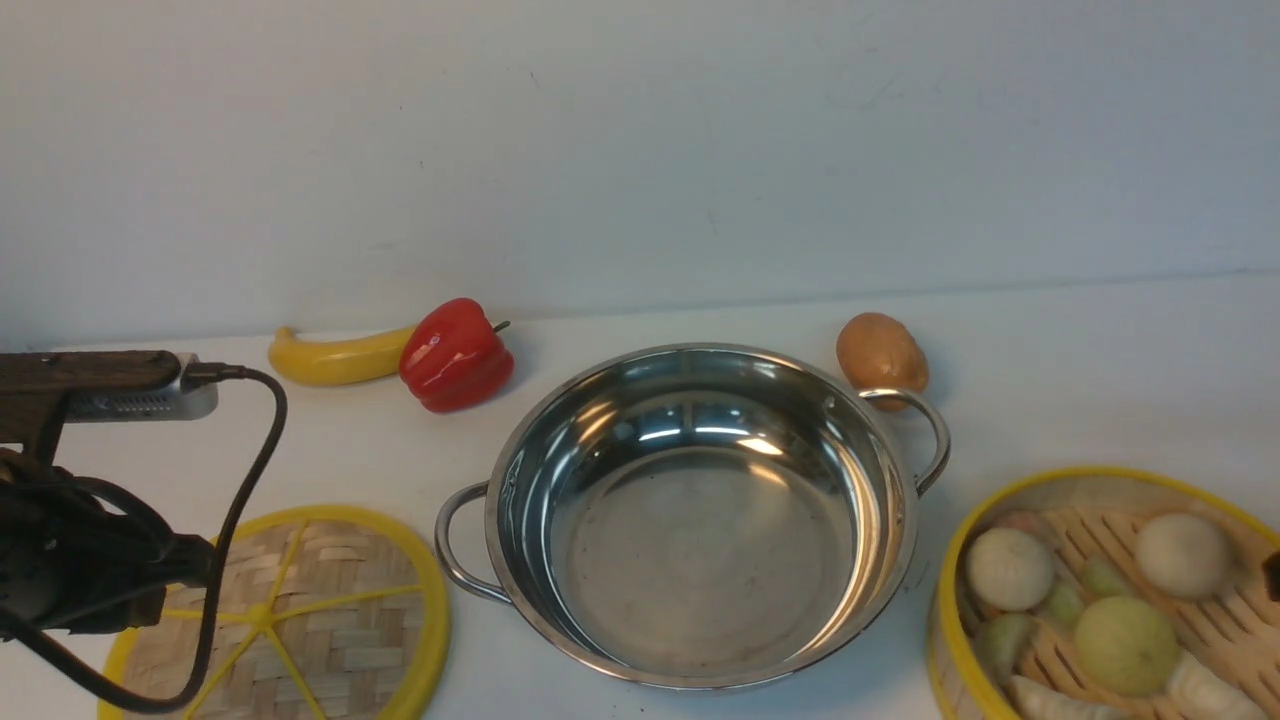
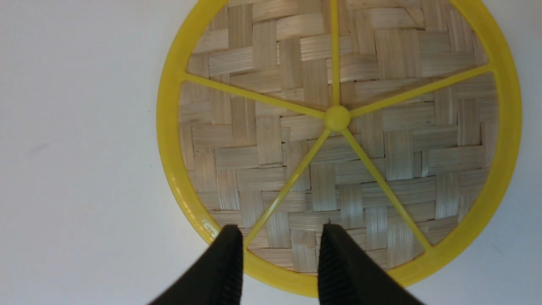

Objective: Place the steamer in the pot on the white table, and put the lid on the steamer.
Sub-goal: 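Reach for and grasp the rim of the bamboo steamer holding the buns with the right gripper, then place the bamboo steamer basket of food into the steel pot with the right gripper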

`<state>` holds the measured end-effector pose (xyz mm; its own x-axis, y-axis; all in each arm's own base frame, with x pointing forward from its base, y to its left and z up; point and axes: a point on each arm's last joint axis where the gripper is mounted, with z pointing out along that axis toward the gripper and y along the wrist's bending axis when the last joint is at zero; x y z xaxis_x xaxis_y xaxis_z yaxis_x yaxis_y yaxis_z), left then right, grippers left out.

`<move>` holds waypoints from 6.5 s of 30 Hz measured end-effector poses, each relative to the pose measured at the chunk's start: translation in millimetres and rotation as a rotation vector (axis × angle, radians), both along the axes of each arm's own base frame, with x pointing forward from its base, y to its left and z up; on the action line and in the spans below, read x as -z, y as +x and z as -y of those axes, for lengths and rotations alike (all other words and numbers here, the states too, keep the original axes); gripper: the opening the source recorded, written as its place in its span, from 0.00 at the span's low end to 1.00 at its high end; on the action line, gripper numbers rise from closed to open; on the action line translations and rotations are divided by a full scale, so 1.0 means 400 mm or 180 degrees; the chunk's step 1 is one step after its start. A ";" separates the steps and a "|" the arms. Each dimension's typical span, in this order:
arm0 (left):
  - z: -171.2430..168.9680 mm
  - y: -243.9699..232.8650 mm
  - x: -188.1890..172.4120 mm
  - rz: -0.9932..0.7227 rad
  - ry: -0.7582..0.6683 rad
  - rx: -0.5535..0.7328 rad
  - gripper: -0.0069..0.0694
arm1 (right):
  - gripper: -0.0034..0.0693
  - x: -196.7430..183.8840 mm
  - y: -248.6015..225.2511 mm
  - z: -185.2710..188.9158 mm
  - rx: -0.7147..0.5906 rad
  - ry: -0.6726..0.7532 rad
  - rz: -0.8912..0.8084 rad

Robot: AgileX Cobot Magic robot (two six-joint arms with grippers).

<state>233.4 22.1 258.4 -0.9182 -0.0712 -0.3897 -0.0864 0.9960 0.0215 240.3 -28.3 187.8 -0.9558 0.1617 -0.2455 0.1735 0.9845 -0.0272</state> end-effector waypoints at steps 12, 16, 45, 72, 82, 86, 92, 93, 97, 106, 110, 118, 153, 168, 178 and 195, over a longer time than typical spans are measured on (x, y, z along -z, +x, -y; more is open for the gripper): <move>0.000 0.000 0.000 0.0000 -0.0001 -0.0001 0.41 | 0.13 0.073 0.023 0.005 -0.0002 -0.0010 -0.0305; 0.000 0.000 0.000 0.0000 -0.0001 -0.0001 0.41 | 0.12 0.065 0.022 0.014 -0.0007 -0.0131 -0.0428; 0.000 0.000 0.000 0.0006 0.0001 -0.0003 0.41 | 0.12 -0.252 0.152 0.031 -0.0208 -0.0266 -0.0100; 0.000 0.004 -0.002 0.0062 0.0005 -0.0001 0.41 | 0.12 -0.192 0.339 -0.446 -0.1496 0.0574 -0.0068; 0.000 0.005 -0.002 0.0070 -0.0003 -0.0004 0.41 | 0.12 -0.192 0.371 -0.522 -0.1675 0.0565 0.0030; 0.000 0.005 -0.001 0.0068 -0.0009 -0.0006 0.41 | 0.12 -0.218 0.386 -0.546 -0.1711 0.0610 0.0191; 0.000 0.010 0.008 0.0019 -0.0013 -0.0007 0.41 | 0.12 -0.177 0.402 -0.548 -0.1691 0.0520 0.0081; 0.000 0.011 0.010 0.0006 -0.0014 -0.0007 0.41 | 0.12 -0.169 0.404 -0.548 -0.1692 0.0502 0.0060; 0.000 0.015 0.016 -0.0021 -0.0017 -0.0007 0.41 | 0.12 -0.144 0.411 -0.550 -0.1690 0.0473 -0.0013; 0.000 0.018 0.020 -0.0026 -0.0030 -0.0011 0.41 | 0.12 -0.080 0.428 -0.552 -0.1693 0.0364 -0.0175; 0.000 0.019 0.020 -0.0020 -0.0033 -0.0012 0.41 | 0.12 -0.072 0.430 -0.552 -0.1693 0.0351 -0.0192; 0.000 0.020 0.019 0.0004 -0.0034 -0.0013 0.41 | 0.12 -0.039 0.439 -0.557 -0.1687 0.0348 -0.0263; 0.001 0.022 0.018 0.0034 -0.0041 -0.0014 0.41 | 0.13 0.018 0.440 -0.581 -0.1729 0.0336 -0.0401; 0.001 0.023 0.018 0.0037 -0.0040 -0.0014 0.41 | 0.33 0.017 0.446 -0.585 -0.1714 0.0378 -0.0303; 0.001 0.023 0.018 0.0046 -0.0050 -0.0018 0.41 | 0.46 -0.009 0.444 -0.586 -0.1709 0.0413 -0.0241; 0.000 0.082 0.071 0.0160 -0.0129 -0.0059 0.41 | 0.46 -0.498 0.407 -0.545 -0.1772 0.0376 0.1486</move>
